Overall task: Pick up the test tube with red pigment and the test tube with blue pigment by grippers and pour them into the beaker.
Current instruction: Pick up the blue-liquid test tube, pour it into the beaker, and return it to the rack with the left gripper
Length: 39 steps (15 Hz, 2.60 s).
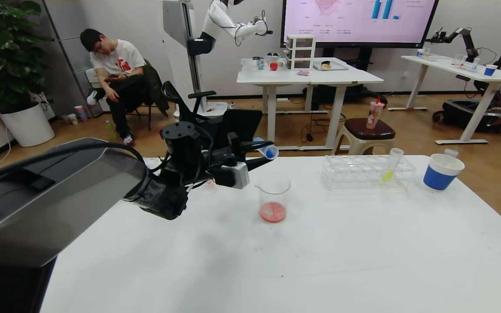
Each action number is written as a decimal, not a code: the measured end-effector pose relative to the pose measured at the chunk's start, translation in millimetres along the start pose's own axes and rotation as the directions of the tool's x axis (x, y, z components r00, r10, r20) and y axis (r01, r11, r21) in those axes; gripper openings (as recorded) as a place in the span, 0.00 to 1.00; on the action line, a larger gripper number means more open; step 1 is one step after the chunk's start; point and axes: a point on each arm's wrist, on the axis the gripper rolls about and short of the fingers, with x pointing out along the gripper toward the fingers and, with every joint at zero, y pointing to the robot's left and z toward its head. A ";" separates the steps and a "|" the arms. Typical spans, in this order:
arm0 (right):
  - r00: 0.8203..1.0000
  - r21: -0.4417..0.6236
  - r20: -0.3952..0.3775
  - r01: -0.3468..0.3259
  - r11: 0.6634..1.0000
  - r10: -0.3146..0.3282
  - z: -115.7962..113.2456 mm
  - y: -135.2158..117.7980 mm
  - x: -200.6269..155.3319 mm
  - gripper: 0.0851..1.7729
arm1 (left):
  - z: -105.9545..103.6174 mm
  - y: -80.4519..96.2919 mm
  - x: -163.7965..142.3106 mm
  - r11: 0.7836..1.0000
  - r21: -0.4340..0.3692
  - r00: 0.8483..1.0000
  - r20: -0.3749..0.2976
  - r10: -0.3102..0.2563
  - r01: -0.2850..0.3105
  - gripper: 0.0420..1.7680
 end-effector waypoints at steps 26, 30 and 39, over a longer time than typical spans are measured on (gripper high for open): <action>1.000 0.000 0.000 0.000 1.000 0.000 0.0 0.0 0.0 0.98 | -13.3 -16.1 -3.8 0.938 0.346 0.999 -0.050 -0.005 0.022 0.27; 1.000 0.000 0.000 0.000 1.000 0.000 0.0 0.0 0.0 0.98 | -14.1 -18.5 -3.7 0.928 0.373 0.998 -0.063 -0.007 0.030 0.27; 1.000 0.000 0.000 0.000 1.000 0.000 0.0 0.0 0.0 0.98 | -15.1 -20.0 -3.8 0.878 0.477 0.997 -0.074 -0.007 0.042 0.27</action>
